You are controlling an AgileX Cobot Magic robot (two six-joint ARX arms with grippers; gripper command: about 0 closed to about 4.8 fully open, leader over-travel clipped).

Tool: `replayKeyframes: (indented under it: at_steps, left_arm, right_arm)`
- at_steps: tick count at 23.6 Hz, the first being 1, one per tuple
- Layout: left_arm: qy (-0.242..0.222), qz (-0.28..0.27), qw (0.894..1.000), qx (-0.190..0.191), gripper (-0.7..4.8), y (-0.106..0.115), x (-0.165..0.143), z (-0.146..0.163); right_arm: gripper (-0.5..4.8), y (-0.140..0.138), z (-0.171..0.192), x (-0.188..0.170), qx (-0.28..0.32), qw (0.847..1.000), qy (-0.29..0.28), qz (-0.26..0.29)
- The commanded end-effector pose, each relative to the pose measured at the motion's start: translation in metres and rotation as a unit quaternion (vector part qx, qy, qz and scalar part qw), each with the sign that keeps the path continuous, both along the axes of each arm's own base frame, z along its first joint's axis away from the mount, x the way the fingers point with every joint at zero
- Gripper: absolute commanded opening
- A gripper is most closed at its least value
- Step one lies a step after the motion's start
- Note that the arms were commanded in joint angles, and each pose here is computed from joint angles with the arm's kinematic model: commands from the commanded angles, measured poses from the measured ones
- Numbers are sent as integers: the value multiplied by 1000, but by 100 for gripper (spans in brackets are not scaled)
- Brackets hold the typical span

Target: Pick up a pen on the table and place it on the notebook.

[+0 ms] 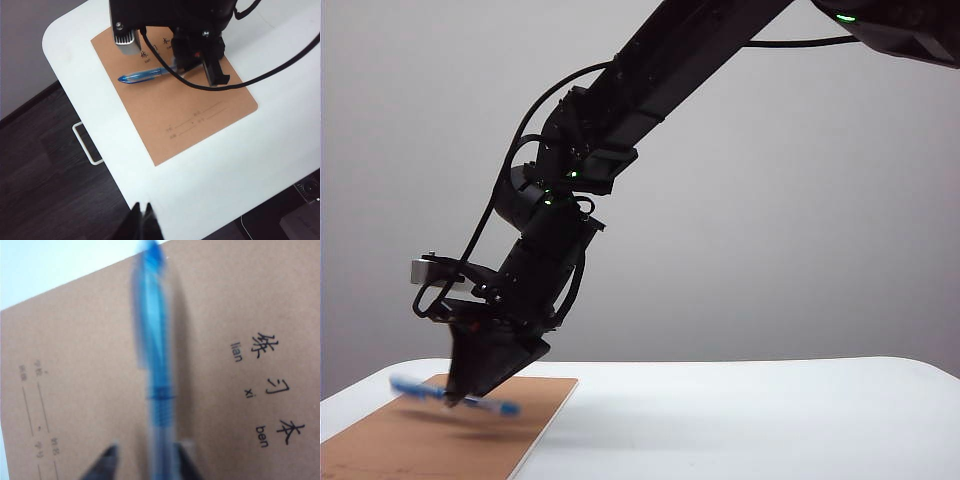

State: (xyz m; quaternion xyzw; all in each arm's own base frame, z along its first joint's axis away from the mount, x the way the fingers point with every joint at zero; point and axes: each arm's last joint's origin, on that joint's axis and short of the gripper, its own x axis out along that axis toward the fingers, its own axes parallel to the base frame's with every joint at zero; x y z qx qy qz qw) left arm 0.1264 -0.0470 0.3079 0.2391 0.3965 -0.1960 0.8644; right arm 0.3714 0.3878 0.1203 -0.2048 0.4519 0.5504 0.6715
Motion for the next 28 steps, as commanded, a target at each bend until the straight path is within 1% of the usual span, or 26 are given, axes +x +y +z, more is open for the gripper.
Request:
replayKeyframes:
  at_steps: [1, 4, 7, 8, 9, 10, 11, 12, 14, 15, 16, 17, 19, 21, 22, 23, 24, 25, 28]
  left_arm:
    - [-2, 3, 1000, -2, -6, 0, -1, 1]
    - [-2, 3, 1000, -2, -6, 0, 0, 1]
    - [-9, 3, 1000, -4, -6, 0, 1, 2]
    - [-13, 3, 1000, -6, -5, 0, 1, 2]
    - [-22, 6, 1000, -6, -6, 0, 2, 4]
    - [-31, 13, 999, 0, -6, 0, 2, 5]
    - [-37, 20, 999, 6, -5, 2, 1, 6]
    - [-41, 26, 999, 12, -5, 2, 0, 6]
    - [-53, 37, 998, 20, -5, 4, -2, 8]
    - [-62, 39, 997, 17, -5, 5, -4, 10]
    - [-81, 47, 996, 2, -5, 6, -7, 14]
    - [-107, 59, 992, -23, -5, 8, -11, 19]
    - [-140, 67, 986, -58, -5, 10, -18, 26]
    - [-169, 70, 980, -72, -5, 13, -23, 32]
    - [-193, 70, 975, -80, -5, 15, -29, 36]
    - [-201, 69, 974, -83, -5, 16, -31, 38]
    - [-211, 76, 971, -82, -5, 17, -34, 39]
    - [-215, 85, 970, -76, -5, 18, -34, 39]
    - [-217, 91, 969, -71, -5, 19, -34, 39]
  right_arm:
    - [158, 4, 6, 2, 23, 1000, -17, 1]
    - [163, 4, 6, 3, 15, 1000, -24, -4]
    - [255, 3, 16, 4, 17, 999, -35, -9]
    - [262, 3, 25, 6, 21, 999, -46, -12]
    - [225, 0, 47, 11, 23, 997, -67, -32]
    - [85, -4, 72, 14, 25, 995, -88, -44]
    - [14, -8, 84, 15, 30, 994, -92, -48]
    - [-8, -11, 96, 15, 33, 994, -96, -50]
    - [-6, -24, 125, 17, 45, 992, -98, -61]
    - [-6, -31, 140, 17, 49, 991, -100, -69]
    - [-6, -47, 164, 16, 56, 990, -97, -85]
    - [-6, -65, 190, 12, 65, 989, -95, -93]
    - [-6, -83, 218, 5, 72, 987, -99, -107]
    - [-6, -101, 244, -3, 85, 983, -113, -118]
    - [-6, -118, 276, -15, 107, 977, -137, -125]
    - [-6, -126, 290, -22, 116, 973, -151, -130]
    - [-6, -142, 320, -39, 131, 962, -191, -144]
    - [-6, -158, 347, -57, 132, 947, -241, -168]
    - [-6, -182, 380, -86, 133, 927, -295, -190]
